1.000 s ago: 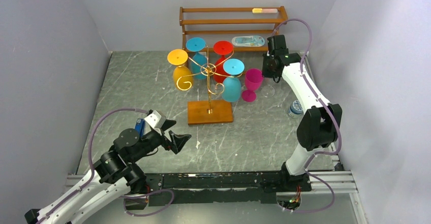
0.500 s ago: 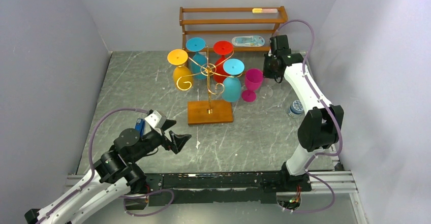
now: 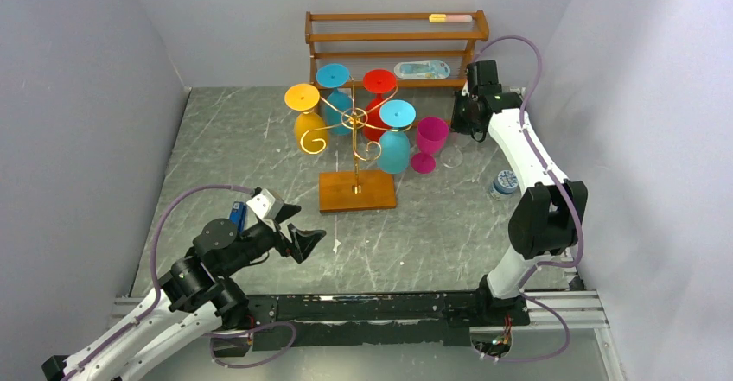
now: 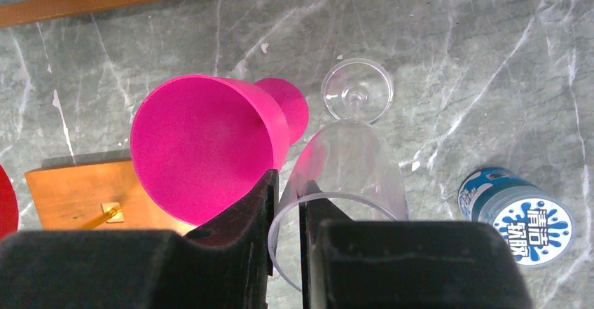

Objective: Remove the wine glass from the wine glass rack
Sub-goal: Place the wine glass at the center of the board.

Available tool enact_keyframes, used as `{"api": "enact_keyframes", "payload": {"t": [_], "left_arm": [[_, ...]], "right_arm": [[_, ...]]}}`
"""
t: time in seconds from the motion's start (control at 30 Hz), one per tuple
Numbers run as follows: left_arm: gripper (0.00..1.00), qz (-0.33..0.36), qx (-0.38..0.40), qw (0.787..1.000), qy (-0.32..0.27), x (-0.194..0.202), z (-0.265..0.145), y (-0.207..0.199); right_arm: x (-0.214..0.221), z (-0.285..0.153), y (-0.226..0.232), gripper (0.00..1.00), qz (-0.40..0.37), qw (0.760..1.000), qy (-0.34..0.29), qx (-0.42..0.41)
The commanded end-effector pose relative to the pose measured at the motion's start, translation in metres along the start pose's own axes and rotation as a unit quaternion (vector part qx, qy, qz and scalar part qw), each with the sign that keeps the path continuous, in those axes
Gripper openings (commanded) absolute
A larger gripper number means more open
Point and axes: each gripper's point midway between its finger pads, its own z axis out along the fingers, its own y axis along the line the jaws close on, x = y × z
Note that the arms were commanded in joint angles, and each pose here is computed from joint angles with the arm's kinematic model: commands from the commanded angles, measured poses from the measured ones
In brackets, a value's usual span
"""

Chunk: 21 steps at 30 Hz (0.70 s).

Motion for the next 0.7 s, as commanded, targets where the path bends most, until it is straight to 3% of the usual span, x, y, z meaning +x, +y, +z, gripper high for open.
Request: {"api": "enact_keyframes", "payload": {"t": [0.0,0.23,0.67], "left_arm": [[0.97,0.006,0.012,1.0,-0.012,-0.011,-0.002,-0.005],[0.97,0.007,0.016,1.0,-0.012,-0.011,-0.001,-0.006],[0.97,0.007,0.023,1.0,-0.006,-0.008,0.0,-0.009]], "right_arm": [[-0.014,-0.016,0.002,0.17,0.01,0.999,-0.026,-0.017],[-0.014,-0.019,0.008,0.16,0.01,0.999,-0.025,-0.038],[-0.001,-0.008,-0.013,0.2,0.006,1.0,-0.011,0.016]]}}
